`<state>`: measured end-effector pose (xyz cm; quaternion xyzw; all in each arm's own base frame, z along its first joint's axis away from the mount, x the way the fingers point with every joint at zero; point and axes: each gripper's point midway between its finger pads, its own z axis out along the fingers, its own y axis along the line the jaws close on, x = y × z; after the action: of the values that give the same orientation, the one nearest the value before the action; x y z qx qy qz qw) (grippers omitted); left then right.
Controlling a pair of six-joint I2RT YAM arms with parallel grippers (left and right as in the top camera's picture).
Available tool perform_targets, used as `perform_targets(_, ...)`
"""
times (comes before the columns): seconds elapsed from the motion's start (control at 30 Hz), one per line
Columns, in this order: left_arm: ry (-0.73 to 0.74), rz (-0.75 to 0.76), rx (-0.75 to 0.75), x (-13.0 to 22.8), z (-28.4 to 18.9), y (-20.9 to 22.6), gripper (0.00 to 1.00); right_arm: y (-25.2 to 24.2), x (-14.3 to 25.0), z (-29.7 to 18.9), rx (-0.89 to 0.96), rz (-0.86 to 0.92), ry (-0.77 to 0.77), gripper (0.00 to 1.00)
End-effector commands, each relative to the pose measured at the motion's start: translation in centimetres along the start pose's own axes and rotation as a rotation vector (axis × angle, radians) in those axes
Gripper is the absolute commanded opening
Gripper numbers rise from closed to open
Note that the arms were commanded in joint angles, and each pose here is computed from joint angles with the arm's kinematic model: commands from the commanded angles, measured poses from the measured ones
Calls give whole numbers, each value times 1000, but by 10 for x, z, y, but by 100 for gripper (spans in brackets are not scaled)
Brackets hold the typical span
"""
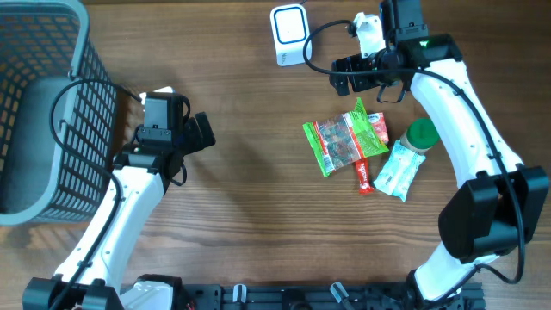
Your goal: Scan the item barcode
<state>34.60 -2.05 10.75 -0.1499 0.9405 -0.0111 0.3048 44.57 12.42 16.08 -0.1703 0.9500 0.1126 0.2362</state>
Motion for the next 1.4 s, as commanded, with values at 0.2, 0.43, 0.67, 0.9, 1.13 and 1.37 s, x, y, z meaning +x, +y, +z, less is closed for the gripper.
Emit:
perform_targets(0.2,-10,11,-16,-4,0,3,100,-1,-4,-3,10,6,-14,100)
perform_targets(0.43,-10,11,-16,-4,0,3,100,7,-20,-46,20,-19,-114,100)
perform_targets(0.67,-10,11,-17,-4,0,3,100,39,-38,-203,57,-94,-468,99)
perform_targets(0.9,-10,11,-16,-4,0,3,100,71,7,-356,155,-233,-813,100)
perform_targets(1.13,-10,11,-16,-4,0,3,100,84,72,-403,231,-314,-951,100)
perform_targets(1.37,-10,11,-17,-4,0,3,100,77,131,-379,309,-309,-1097,100)
